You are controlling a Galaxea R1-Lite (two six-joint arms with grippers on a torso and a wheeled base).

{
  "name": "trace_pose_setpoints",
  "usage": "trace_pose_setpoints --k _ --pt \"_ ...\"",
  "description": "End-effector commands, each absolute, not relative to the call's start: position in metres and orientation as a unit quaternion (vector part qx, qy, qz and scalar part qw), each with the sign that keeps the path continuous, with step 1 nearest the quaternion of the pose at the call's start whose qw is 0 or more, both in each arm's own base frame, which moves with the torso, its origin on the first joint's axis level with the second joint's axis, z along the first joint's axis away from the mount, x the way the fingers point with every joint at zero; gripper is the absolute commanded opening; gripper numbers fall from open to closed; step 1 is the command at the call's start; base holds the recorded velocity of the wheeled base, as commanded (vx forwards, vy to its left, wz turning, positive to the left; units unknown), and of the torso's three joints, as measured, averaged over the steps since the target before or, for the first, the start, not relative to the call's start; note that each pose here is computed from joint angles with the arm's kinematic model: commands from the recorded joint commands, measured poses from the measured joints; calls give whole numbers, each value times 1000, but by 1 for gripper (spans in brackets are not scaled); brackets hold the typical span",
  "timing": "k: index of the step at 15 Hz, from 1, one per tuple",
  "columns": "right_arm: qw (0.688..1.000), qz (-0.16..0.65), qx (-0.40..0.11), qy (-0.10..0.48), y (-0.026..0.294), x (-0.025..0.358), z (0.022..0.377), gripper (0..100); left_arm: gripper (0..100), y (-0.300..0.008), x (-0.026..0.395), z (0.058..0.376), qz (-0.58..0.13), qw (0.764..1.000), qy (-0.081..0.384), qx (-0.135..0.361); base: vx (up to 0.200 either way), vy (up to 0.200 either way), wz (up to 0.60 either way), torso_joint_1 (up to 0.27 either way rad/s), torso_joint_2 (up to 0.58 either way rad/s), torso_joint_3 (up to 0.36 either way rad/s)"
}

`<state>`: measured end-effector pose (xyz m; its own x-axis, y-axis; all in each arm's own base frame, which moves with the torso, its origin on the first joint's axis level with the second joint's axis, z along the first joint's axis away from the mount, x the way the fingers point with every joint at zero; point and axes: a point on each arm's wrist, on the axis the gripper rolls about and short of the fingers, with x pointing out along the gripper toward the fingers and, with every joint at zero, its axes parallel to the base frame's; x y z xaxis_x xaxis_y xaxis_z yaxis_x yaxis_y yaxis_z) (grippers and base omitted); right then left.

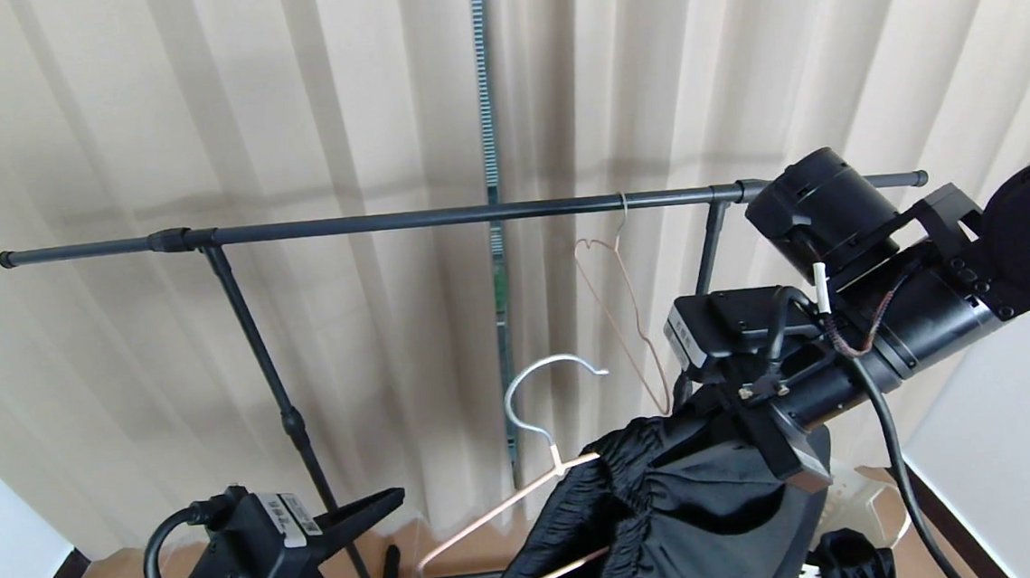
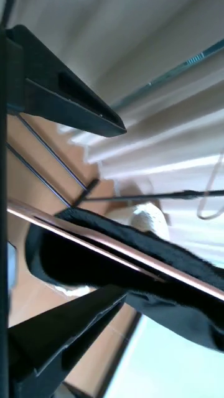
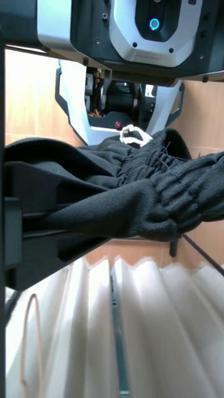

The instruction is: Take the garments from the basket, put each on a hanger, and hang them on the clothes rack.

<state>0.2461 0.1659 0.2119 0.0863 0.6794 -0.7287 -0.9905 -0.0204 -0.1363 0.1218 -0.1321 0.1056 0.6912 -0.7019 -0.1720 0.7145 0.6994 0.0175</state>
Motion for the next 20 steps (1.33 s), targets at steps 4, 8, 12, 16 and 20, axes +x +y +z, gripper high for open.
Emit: trace_pose_setpoints --k 4,8,12,16,20 --pt "672 621 -327 239 146 235 215 0 100 -89 139 131 -434 893 55 -106 0 0 0 0 0 0" --pt "677 620 -329 222 137 219 225 0 100 -62 170 139 -434 869 99 -215 0 0 0 0 0 0" --pt "681 657 -283 156 131 213 233 0 100 -62 201 110 -406 865 177 -237 0 0 0 0 0 0" --pt "686 673 -248 120 121 217 233 0 100 -74 207 88 -410 850 235 -233 0 0 0 0 0 0" --pt "690 670 -249 113 122 223 232 0 100 -94 202 74 -370 874 289 -126 0 0 0 0 0 0"
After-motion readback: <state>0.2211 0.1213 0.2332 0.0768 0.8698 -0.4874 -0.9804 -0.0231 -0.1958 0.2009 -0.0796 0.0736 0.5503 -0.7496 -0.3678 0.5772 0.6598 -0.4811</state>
